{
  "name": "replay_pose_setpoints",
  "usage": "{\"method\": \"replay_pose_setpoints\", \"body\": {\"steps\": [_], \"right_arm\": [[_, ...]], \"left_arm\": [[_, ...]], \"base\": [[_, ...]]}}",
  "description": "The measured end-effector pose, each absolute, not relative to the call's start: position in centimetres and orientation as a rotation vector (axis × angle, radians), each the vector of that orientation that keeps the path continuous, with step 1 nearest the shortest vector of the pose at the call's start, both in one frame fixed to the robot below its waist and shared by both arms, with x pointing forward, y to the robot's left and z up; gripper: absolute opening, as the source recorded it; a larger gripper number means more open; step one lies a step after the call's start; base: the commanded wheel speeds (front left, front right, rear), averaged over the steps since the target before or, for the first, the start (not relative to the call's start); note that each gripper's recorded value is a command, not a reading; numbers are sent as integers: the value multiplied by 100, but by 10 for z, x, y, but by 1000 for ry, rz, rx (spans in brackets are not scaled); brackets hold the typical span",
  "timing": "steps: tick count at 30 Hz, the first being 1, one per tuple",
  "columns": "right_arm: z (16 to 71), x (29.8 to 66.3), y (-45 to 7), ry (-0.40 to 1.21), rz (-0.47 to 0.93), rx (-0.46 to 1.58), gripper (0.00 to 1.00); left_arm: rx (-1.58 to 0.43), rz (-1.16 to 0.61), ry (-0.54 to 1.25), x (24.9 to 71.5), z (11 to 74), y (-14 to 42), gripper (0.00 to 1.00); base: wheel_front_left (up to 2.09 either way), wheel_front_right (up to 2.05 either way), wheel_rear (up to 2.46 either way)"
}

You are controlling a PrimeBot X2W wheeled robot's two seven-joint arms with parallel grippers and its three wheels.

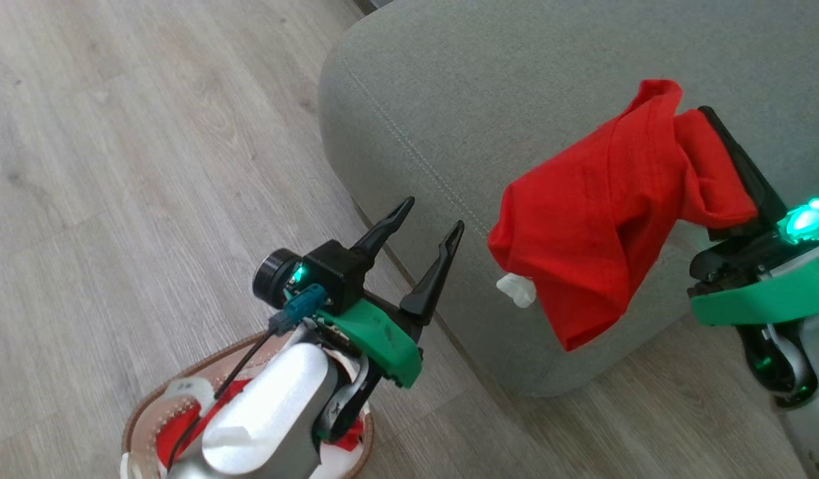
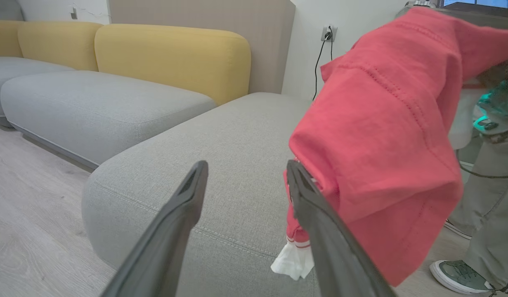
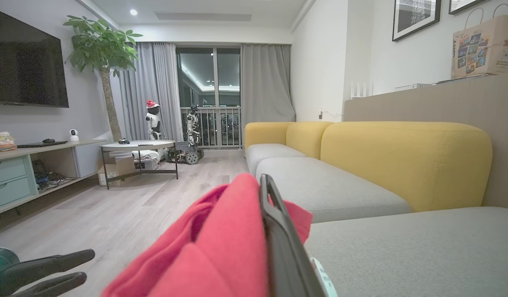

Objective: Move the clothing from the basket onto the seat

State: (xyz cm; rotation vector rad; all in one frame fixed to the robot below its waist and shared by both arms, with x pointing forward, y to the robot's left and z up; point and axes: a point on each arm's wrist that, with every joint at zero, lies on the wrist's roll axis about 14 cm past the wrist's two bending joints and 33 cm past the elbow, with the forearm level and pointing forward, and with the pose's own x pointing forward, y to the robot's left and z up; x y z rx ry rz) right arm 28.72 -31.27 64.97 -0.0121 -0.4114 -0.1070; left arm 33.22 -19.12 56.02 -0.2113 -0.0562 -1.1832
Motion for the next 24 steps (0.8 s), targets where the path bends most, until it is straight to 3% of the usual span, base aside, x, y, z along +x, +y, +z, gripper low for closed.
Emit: {"method": "replay_pose_setpoints", "body": {"steps": [10, 24], "right_arm": [[665, 310, -333, -403, -108, -56, 0], [702, 415, -372, -352, -96, -190, 0]], "left_arm": [[-224, -1191, -53, 339, 557, -196, 100], [-213, -1178, -30, 377, 537, -198, 100]], "base": [[0, 0, 0], [0, 0, 0]]}}
